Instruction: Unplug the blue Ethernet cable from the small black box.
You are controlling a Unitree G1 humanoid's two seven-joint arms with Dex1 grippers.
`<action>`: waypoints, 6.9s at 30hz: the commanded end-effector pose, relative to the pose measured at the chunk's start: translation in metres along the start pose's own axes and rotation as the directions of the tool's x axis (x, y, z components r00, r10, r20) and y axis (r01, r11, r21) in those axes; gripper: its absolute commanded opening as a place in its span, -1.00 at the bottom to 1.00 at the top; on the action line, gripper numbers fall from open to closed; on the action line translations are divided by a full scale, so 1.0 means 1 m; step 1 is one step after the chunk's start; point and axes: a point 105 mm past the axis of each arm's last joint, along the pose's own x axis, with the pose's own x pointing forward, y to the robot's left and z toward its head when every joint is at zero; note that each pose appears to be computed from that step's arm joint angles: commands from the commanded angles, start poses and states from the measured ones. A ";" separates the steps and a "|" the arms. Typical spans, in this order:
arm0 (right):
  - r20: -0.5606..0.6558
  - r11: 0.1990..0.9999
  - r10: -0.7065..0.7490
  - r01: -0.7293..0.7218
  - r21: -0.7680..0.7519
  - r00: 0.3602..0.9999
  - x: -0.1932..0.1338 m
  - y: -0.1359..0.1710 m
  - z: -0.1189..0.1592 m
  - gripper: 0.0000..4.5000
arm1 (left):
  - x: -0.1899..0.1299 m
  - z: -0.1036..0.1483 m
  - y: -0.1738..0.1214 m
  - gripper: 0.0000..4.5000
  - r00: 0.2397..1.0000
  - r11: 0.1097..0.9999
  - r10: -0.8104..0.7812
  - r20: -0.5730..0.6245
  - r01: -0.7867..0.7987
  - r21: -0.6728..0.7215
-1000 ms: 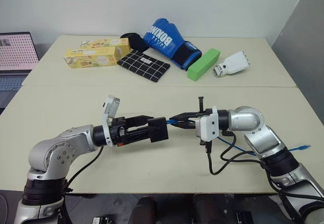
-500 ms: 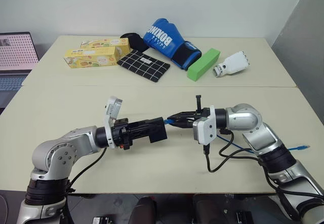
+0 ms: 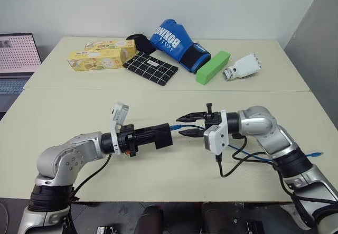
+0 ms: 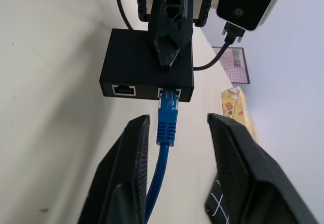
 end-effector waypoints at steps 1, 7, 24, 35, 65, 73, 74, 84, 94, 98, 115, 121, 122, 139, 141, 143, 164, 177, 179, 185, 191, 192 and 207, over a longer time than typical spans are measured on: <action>0.066 0.951 -0.004 -0.017 0.308 0.998 -0.019 -0.006 0.016 0.30 | 0.005 0.006 0.000 -0.65 0.998 0.985 -0.033 -0.058 0.042 0.170; 0.121 0.652 -0.133 -0.005 0.759 0.984 -0.014 -0.016 0.024 0.33 | 0.015 0.007 -0.011 -0.65 0.983 0.939 -0.117 -0.141 0.156 0.306; 0.075 0.361 -0.093 -0.037 0.932 0.993 0.007 0.012 0.010 0.33 | 0.007 0.009 -0.011 -0.65 0.978 0.908 -0.149 -0.149 0.195 0.371; 0.070 0.345 -0.091 -0.034 0.938 0.993 0.009 0.013 0.009 -0.34 | 0.003 0.006 -0.009 -0.65 0.979 0.912 -0.143 -0.147 0.189 0.365; 0.161 0.304 -0.098 -0.124 0.945 0.982 0.003 0.007 0.018 -0.22 | -0.006 -0.005 -0.006 -0.65 0.972 0.904 -0.188 -0.139 0.226 0.362; 0.097 0.279 -0.125 -0.058 0.959 0.987 0.010 0.016 0.014 -0.22 | -0.002 0.000 -0.006 -0.65 0.974 0.904 -0.198 -0.110 0.225 0.363; 0.095 0.279 -0.127 -0.056 0.959 0.987 0.011 0.016 0.014 -0.22 | -0.002 0.000 -0.006 -0.65 0.974 0.905 -0.198 -0.110 0.225 0.362; 0.114 0.274 -0.130 -0.075 0.959 0.985 0.018 0.018 0.020 -0.22 | -0.001 0.002 -0.006 -0.65 0.974 0.906 -0.202 -0.103 0.226 0.358; 0.109 0.273 -0.122 -0.072 0.959 0.986 0.021 0.020 0.019 -0.22 | 0.001 0.003 -0.005 -0.65 0.973 0.906 -0.205 -0.101 0.228 0.357; 0.119 0.258 -0.137 -0.081 0.963 0.983 0.021 0.018 0.019 -0.22 | 0.002 0.002 -0.006 -0.65 0.973 0.906 -0.205 -0.104 0.229 0.357; 0.128 0.242 -0.123 -0.095 0.966 0.984 0.017 0.021 0.018 -0.56 | 0.001 0.000 -0.007 -0.65 0.972 0.907 -0.208 -0.107 0.233 0.352; 0.129 0.248 -0.119 -0.096 0.964 0.984 0.017 0.021 0.018 -0.96 | 0.002 -0.001 -0.008 -0.65 0.971 0.906 -0.214 -0.107 0.239 0.349; 0.132 0.249 -0.119 -0.099 0.964 0.984 0.017 0.021 0.019 -0.96 | 0.002 -0.001 -0.008 -0.65 0.970 0.906 -0.216 -0.108 0.241 0.349; 0.108 0.196 -0.038 -0.099 0.976 0.993 -0.004 0.035 0.003 -0.98 | -0.032 -0.018 0.003 -0.65 0.984 0.932 -0.091 -0.153 0.138 0.336; 0.077 0.197 -0.049 -0.066 0.978 0.996 -0.008 0.035 -0.003 -0.98 | -0.041 -0.021 0.005 -0.65 0.989 0.941 -0.048 -0.141 0.093 0.326; 0.017 0.211 -0.087 0.002 0.977 0.996 -0.009 0.030 -0.015 -0.98 | -0.046 -0.020 0.007 -0.65 0.993 0.945 -0.015 -0.121 0.054 0.322; -0.521 0.306 -0.316 0.605 0.735 0.793 -0.025 0.003 -0.128 0.19 | -0.029 -0.007 0.022 -0.65 0.956 0.929 0.270 0.116 -0.290 0.230; -0.086 0.623 -0.105 0.133 0.771 0.991 -0.017 -0.016 -0.010 0.70 | -0.073 0.023 0.097 -0.65 0.623 0.505 0.638 0.452 -0.782 0.365; -0.081 0.627 -0.096 0.124 0.769 0.992 -0.013 -0.018 -0.007 0.70 | -0.075 0.019 0.107 -0.65 0.584 0.460 0.660 0.472 -0.812 0.360; -0.073 0.645 -0.078 0.106 0.757 0.994 -0.002 -0.021 -0.004 0.70 | -0.086 0.007 0.132 -0.65 0.451 0.375 0.725 0.521 -0.892 0.251; -0.075 0.644 -0.087 0.113 0.757 0.993 0.001 -0.023 -0.004 0.72 | -0.083 -0.006 0.131 -0.09 0.467 0.429 0.727 0.503 -0.881 0.197; -0.076 0.644 -0.086 0.114 0.757 0.993 0.000 -0.022 -0.004 0.72 | -0.083 -0.007 0.130 0.01 0.468 0.436 0.726 0.504 -0.880 0.189; -0.231 0.506 -0.150 0.275 0.817 0.961 -0.034 -0.010 -0.026 0.72 | -0.118 -0.001 0.074 0.80 0.528 0.432 0.791 0.309 -0.840 0.328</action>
